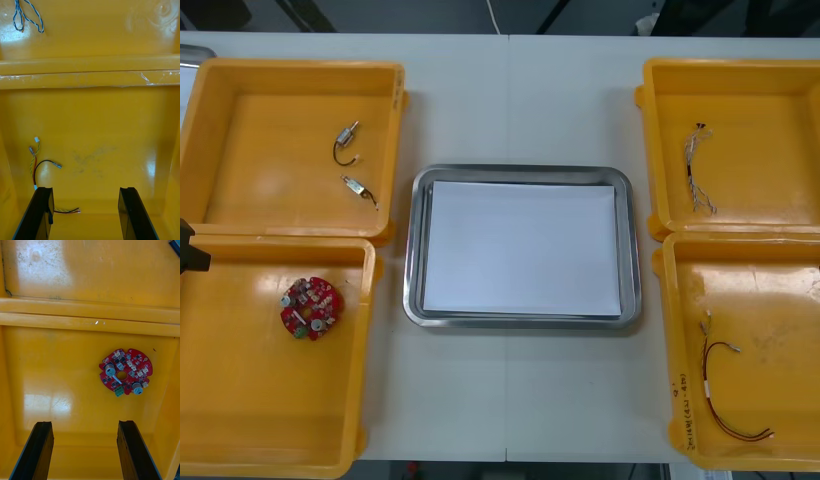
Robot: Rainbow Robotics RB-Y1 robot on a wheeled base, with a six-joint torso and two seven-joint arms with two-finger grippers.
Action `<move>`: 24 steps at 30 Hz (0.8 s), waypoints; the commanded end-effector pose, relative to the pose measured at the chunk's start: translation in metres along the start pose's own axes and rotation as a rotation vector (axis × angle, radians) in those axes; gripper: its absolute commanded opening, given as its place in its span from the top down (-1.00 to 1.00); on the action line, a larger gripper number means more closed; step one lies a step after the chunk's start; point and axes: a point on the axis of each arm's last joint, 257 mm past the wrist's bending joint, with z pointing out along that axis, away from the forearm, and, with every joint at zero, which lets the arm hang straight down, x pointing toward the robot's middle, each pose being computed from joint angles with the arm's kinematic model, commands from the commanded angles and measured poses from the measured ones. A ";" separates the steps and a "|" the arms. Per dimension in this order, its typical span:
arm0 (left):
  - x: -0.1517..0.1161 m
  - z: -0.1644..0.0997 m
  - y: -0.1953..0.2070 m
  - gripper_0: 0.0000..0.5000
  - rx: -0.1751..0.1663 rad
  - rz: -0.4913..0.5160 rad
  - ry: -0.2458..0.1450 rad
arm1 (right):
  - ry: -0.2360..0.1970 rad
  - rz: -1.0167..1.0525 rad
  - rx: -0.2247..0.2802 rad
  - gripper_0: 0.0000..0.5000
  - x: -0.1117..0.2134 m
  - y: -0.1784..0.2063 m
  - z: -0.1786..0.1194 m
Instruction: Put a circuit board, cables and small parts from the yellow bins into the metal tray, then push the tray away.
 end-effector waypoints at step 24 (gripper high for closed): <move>-0.003 -0.014 0.014 -1.00 -0.047 0.114 -0.021 | 0.001 0.004 0.035 -1.00 0.000 -0.012 -0.008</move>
